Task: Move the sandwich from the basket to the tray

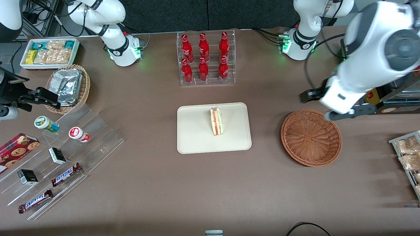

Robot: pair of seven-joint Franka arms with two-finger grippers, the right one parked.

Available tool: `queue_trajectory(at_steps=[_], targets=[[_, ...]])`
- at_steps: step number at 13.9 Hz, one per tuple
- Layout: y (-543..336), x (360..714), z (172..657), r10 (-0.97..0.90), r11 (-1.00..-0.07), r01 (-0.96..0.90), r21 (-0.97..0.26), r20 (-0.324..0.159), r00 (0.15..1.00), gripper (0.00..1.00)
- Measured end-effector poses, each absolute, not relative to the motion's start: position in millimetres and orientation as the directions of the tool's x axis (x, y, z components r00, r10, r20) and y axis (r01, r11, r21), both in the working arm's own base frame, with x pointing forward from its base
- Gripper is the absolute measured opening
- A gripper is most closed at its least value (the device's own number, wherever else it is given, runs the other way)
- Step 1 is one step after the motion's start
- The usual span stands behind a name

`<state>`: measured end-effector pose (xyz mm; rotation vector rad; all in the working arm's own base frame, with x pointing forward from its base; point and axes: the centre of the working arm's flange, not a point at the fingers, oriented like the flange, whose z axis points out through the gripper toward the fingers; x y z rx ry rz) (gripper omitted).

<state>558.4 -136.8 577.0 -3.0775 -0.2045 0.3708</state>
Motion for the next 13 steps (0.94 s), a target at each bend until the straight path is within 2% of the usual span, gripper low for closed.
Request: queue_trajectory(at_steps=[6, 13], targets=[[-55, 532, 598, 0.011, -1.0, 0.012, 0.007, -0.24, 0.971, 1.0], [-21, 532, 604, -0.024, -1.0, -0.024, 0.001, -0.22, 0.975, 1.0]])
